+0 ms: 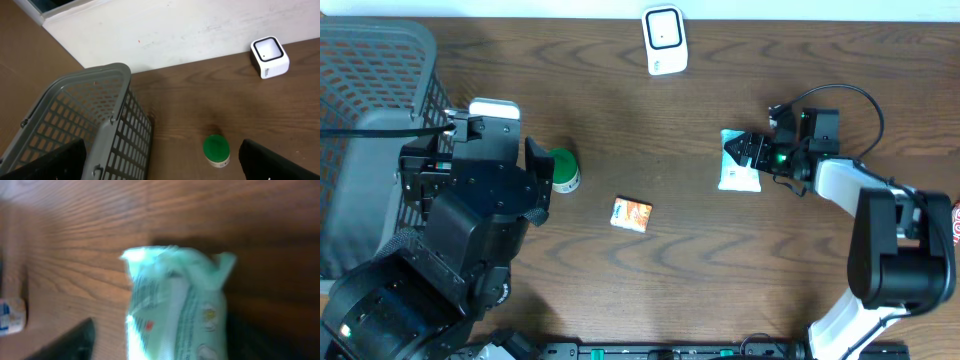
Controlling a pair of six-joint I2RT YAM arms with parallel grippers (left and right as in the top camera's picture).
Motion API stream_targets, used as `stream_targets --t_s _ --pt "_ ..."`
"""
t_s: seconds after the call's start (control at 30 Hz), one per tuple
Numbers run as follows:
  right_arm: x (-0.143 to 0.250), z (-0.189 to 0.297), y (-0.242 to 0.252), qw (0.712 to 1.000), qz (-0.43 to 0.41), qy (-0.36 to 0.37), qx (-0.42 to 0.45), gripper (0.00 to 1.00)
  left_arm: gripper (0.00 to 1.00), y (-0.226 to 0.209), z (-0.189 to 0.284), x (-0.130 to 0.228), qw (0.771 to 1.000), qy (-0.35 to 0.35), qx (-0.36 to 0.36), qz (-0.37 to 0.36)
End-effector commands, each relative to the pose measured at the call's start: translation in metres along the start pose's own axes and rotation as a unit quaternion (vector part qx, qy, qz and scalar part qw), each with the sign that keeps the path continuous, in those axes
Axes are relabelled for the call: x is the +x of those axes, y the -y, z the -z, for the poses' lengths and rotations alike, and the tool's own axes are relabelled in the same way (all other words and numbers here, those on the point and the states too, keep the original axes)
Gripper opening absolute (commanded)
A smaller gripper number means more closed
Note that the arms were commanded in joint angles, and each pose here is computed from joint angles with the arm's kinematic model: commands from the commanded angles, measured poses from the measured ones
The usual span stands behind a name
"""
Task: Scan the item barcode
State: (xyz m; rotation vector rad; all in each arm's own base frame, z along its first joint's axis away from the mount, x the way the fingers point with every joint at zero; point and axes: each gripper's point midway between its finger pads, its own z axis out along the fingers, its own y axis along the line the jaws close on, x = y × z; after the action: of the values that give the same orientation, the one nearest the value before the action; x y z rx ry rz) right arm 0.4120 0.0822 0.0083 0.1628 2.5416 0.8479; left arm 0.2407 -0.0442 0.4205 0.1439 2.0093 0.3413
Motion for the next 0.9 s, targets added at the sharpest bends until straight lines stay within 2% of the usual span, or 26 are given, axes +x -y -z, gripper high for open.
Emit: stream_targets --t_s 0.0,0.07,0.1,0.23,0.33,0.6,0.87 --pt "0.098 -0.033 0.058 0.986 -0.071 -0.128 0.076 0.38 0.98 -0.004 0.000 -0.001 1.000 0.001 -0.011 -0.002" --pt "0.104 -0.033 0.061 0.985 -0.061 -0.139 0.079 0.06 0.98 -0.004 0.000 -0.001 1.000 0.001 -0.011 -0.002" --pt "0.105 -0.032 0.064 0.984 -0.062 -0.140 0.087 0.01 0.98 -0.004 0.000 -0.001 1.000 0.001 -0.011 -0.002" --pt "0.097 -0.032 0.062 0.986 -0.060 -0.135 0.082 0.01 0.98 -0.004 0.000 -0.001 1.000 0.001 -0.011 -0.002" --pt "0.079 -0.021 0.037 0.988 -0.068 -0.135 0.033 0.01 0.98 -0.004 0.000 -0.001 1.000 0.001 -0.011 -0.002" --pt "0.025 0.045 -0.025 0.994 -0.075 -0.080 -0.022 0.02 0.98 -0.004 0.000 -0.001 1.000 0.001 -0.011 -0.002" --pt "0.009 0.088 -0.065 0.993 -0.094 -0.042 -0.051 0.02 0.98 -0.004 0.000 -0.001 1.000 0.001 -0.011 -0.002"
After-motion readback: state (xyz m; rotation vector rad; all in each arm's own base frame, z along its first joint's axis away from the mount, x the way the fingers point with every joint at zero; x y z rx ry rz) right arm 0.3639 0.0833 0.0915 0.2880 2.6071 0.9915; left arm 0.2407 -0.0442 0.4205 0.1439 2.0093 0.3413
